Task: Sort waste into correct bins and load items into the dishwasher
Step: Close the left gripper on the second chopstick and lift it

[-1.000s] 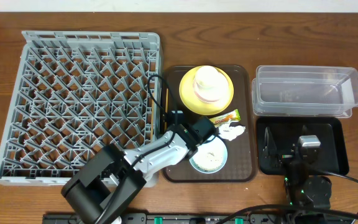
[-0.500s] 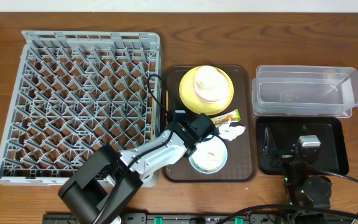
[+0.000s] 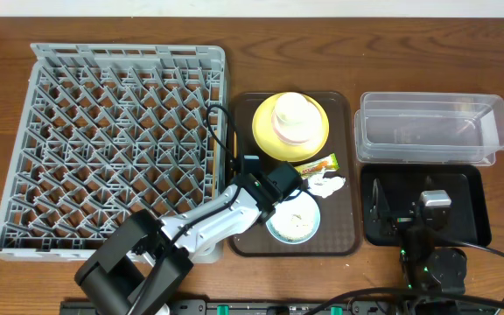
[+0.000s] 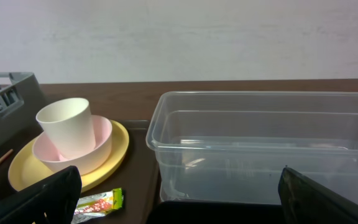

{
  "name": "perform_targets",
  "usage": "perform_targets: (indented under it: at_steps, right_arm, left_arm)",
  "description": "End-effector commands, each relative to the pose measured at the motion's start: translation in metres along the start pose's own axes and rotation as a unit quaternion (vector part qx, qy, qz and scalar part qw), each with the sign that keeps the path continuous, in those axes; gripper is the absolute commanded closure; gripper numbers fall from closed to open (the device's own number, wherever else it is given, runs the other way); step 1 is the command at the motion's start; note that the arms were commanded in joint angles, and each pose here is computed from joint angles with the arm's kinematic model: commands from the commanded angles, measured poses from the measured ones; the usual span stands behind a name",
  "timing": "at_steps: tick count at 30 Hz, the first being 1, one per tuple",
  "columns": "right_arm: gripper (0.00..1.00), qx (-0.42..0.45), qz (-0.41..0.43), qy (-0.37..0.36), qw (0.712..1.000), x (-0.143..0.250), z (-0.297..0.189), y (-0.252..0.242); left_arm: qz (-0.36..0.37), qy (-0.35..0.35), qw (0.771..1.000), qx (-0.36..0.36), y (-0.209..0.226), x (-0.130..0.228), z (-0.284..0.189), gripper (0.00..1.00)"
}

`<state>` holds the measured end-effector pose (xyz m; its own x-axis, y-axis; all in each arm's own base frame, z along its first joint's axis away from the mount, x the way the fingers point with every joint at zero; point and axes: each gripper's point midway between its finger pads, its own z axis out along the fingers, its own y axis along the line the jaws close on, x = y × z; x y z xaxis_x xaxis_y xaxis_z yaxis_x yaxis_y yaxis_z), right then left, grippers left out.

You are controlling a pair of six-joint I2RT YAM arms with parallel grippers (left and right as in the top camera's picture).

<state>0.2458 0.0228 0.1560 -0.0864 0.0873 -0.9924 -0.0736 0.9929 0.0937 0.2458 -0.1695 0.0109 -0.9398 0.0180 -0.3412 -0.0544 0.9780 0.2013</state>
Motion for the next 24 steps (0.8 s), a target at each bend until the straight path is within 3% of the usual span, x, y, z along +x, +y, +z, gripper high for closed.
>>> perform_targets:
  at_steps: [1, 15, 21, 24]
  right_arm:
    - [0.01, -0.003, -0.005, 0.002, 1.000, 0.001, 0.000, 0.002]
    - [0.01, -0.003, -0.005, 0.002, 1.000, 0.001, 0.000, 0.002]
    - [0.01, -0.003, -0.005, 0.002, 1.000, 0.001, 0.000, 0.002]
    - [0.01, -0.003, -0.005, 0.002, 1.000, 0.001, 0.000, 0.002]
  left_arm:
    - [0.007, -0.009, 1.000, -0.026, 0.011, 0.002, 0.004, 0.92]
    - [-0.007, 0.000, 1.000, -0.025, 0.012, 0.011, 0.013, 0.90]
    - [-0.009, 0.000, 1.000, -0.025, 0.015, 0.015, 0.018, 0.83]
    - [-0.011, 0.000, 1.000, -0.019, 0.012, 0.015, 0.018, 0.74]
